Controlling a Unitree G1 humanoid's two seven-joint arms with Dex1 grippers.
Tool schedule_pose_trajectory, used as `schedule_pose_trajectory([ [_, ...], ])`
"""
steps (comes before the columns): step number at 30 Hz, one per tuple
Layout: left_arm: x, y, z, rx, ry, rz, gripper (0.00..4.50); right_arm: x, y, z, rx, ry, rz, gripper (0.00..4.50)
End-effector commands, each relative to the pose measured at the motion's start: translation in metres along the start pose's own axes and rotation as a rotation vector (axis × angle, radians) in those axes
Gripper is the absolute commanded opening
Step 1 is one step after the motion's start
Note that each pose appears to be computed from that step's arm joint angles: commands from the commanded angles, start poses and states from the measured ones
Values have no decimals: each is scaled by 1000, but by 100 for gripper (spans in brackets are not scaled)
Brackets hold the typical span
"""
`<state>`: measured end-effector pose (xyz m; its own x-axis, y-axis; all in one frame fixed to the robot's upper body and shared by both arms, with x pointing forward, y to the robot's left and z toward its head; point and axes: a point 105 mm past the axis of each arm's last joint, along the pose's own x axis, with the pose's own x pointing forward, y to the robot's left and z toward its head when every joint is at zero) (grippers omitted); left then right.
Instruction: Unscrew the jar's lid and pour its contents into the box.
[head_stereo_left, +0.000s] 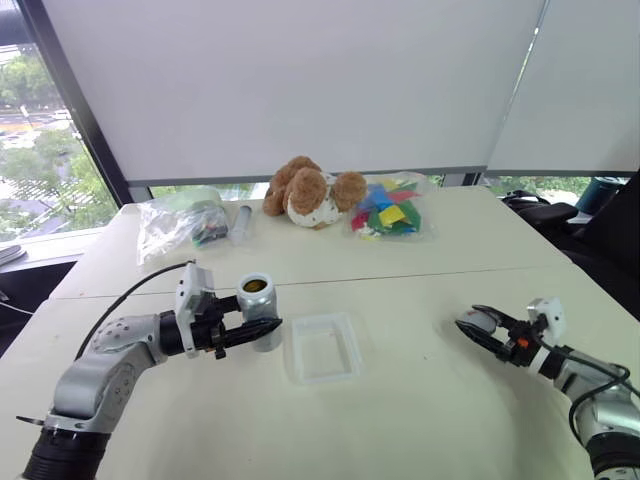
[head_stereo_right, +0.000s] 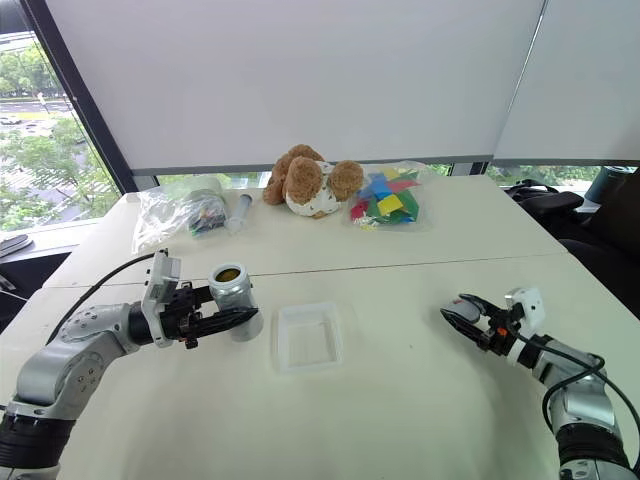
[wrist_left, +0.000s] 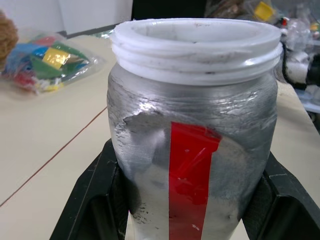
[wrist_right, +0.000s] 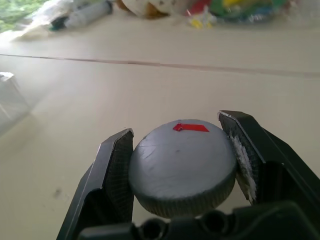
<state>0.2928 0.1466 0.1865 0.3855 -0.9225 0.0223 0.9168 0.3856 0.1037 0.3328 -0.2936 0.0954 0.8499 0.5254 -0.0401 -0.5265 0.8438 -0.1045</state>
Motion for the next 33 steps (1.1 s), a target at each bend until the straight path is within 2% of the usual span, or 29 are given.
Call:
schedule_pose_trajectory([
  [1, -2, 2, 15, 40, -34, 0, 214, -4, -12, 11, 7, -55, -62, 337],
  [4, -1, 2, 15, 37, -32, -3, 214, -13, -18, 16, -2, -68, -86, 443],
  [7, -1, 4, 16, 41, -31, 1, 214, -23, -17, 34, -68, -94, -75, 443],
  [10, -2, 14, 17, 100, -19, 68, 214, -30, -5, 63, -170, -134, -16, 443],
  [15, 1, 23, 12, 293, 75, 159, 214, -25, 54, 100, -308, -170, 265, 443],
  [17, 4, 25, 10, 366, 104, 175, 214, -23, 81, 110, -268, -181, 405, 443],
  [22, 21, 31, 10, 489, 123, 219, 214, -17, 105, 107, -302, -123, 547, 443],
  [25, 36, 26, 11, 662, 139, 184, 214, -15, 103, 106, -315, -111, 552, 443],
  [29, 55, 31, 8, 942, 228, 197, 214, -16, 104, 101, -317, -89, 563, 443],
  [33, 74, 37, 12, 1196, 211, 232, 214, -17, 104, 96, -308, -82, 548, 443],
])
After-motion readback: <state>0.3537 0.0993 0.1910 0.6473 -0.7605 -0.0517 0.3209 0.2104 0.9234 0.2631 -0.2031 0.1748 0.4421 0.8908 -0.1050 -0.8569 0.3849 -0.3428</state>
